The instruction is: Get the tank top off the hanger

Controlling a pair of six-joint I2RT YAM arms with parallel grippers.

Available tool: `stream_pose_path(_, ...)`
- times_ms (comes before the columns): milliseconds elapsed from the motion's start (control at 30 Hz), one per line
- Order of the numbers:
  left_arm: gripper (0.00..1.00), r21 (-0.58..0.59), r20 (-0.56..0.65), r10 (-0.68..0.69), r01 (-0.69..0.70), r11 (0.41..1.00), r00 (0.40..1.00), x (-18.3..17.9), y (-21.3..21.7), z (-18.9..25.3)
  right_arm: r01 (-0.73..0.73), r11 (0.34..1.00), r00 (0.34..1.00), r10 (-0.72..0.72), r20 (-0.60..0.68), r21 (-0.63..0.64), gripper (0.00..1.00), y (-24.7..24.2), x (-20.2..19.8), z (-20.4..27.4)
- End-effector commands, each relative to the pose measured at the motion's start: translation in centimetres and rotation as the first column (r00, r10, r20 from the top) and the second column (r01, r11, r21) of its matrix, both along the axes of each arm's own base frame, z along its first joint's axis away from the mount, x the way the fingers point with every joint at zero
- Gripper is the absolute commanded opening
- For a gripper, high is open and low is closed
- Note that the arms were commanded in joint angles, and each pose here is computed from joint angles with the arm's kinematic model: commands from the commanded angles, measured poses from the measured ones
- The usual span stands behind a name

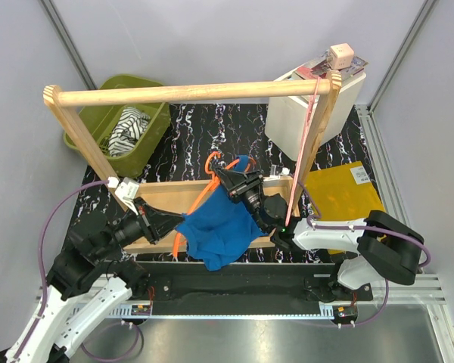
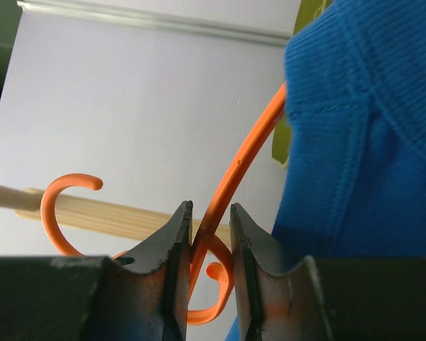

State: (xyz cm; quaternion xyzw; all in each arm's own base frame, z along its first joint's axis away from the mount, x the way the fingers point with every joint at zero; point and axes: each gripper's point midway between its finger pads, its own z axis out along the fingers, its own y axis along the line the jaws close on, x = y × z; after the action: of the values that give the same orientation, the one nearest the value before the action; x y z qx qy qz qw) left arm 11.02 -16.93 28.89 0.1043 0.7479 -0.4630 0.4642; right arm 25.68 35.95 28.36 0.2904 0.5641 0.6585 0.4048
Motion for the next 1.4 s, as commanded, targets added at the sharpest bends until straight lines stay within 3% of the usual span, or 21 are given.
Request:
stream_pose_path(0, 0.0, 0.016, -0.001, 0.025, -0.025, 1.0, 1.0, 0.1, 0.5, -0.2, 0.158, 0.979, 0.987, -0.153, -0.049, 0.129, 0.0, -2.8, 2.5, 1.6)
stream_pose_path(500, 0.0, 0.001, -0.028, 0.06, -0.06, 0.998, 0.998, 0.2, 0.9, -1.4, 0.363, 0.871, 0.919, -0.276, -0.28, 0.332, 0.0, -5.6, 5.2, 0.7)
stream_pose_path(733, 0.0, 0.011, -0.064, 0.056, -0.055, 0.998, 0.996, 0.1, 0.7, -3.1, 0.426, 0.836, 0.887, -0.31, -0.343, 0.346, 0.0, -5.9, 6.3, 1.0)
stream_pose_path(1167, 0.0, -0.033, -0.078, 0.022, -0.024, 0.999, 0.997, -0.6, 0.3, -2.4, 0.436, 0.801, 0.855, -0.227, -0.466, 0.409, 0.0, -6.7, 8.0, -0.2)
stream_pose_path(1367, 0.0, -0.028, -0.149, 0.065, -0.07, 0.997, 0.987, 0.7, -0.1, -3.7, 0.408, 0.815, 0.85, -0.174, -0.497, 0.412, 0.0, -5.8, 8.4, -0.6)
